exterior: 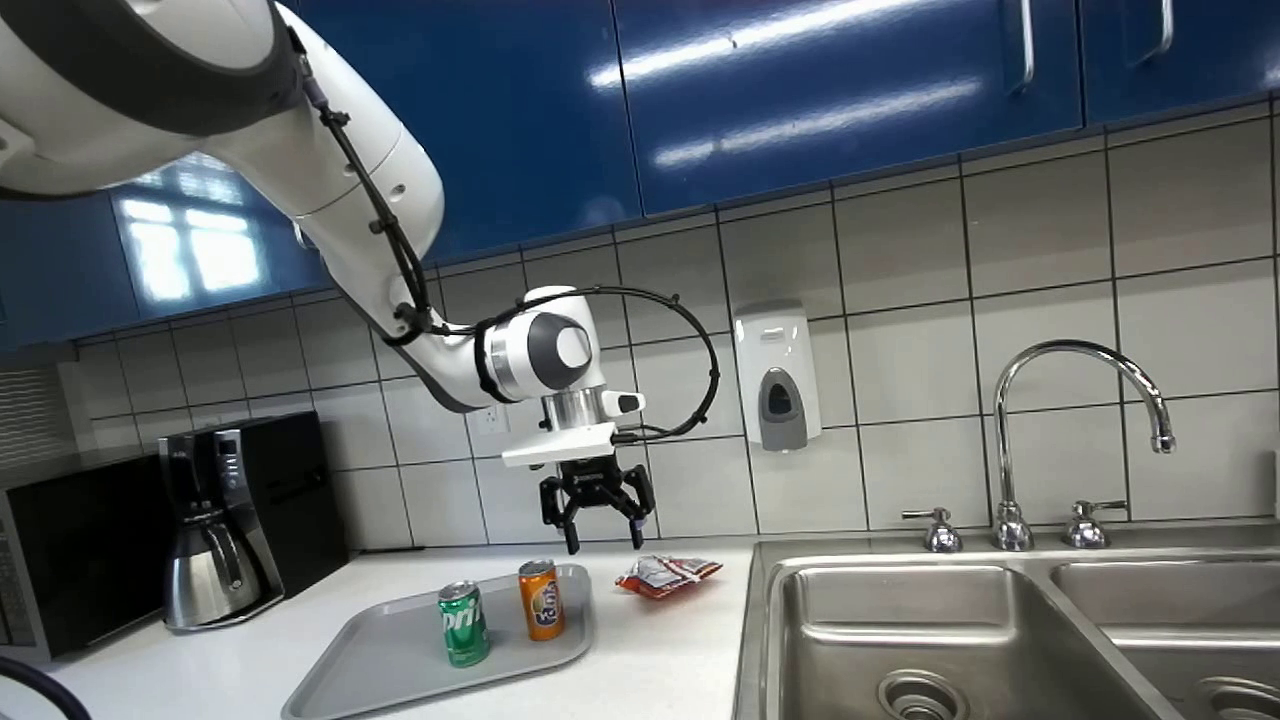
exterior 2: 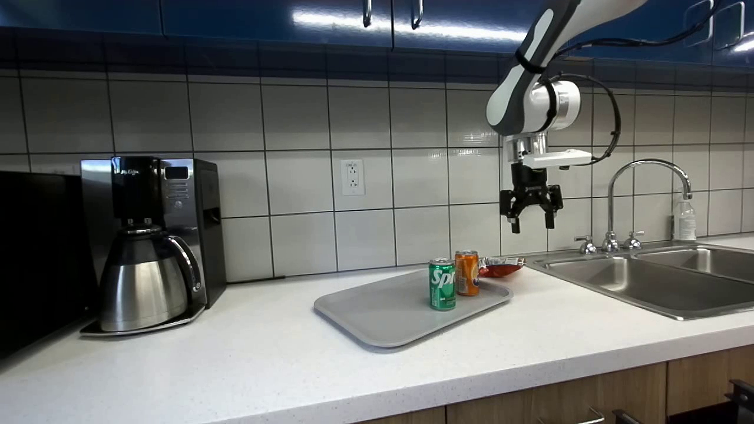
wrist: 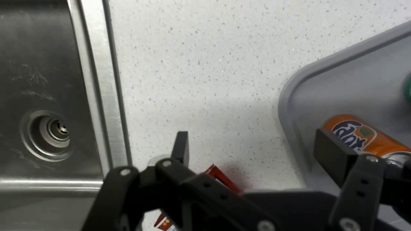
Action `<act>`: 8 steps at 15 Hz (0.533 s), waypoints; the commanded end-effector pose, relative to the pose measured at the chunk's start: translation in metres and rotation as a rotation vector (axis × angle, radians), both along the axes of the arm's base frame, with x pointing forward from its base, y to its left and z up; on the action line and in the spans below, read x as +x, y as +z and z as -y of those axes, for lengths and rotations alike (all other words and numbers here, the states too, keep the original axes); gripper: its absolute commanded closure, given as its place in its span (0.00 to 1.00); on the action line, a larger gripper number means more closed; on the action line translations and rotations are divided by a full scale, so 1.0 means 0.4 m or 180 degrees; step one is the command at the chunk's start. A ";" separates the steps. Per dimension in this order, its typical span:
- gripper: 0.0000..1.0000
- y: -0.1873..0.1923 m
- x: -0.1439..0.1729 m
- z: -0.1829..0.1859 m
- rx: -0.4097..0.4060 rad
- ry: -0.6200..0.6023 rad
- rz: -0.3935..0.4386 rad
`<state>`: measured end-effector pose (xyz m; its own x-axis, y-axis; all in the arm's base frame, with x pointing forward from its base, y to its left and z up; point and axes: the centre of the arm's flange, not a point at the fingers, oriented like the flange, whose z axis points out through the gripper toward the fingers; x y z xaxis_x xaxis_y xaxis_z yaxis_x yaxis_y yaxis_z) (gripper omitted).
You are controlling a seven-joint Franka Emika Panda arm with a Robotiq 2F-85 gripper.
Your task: Put the green and orange cans on the tray
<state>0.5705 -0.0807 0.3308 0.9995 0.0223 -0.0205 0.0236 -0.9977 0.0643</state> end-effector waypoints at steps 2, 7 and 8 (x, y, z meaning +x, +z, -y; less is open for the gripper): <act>0.00 0.022 -0.120 0.029 0.0023 -0.0169 -0.0021; 0.00 -0.004 -0.113 0.032 0.0033 -0.0119 -0.0109; 0.00 -0.003 -0.121 0.031 0.0036 -0.0123 -0.0114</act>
<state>0.5221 -0.0930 0.3296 0.9983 -0.0159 -0.0562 -0.0130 -0.9985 0.0526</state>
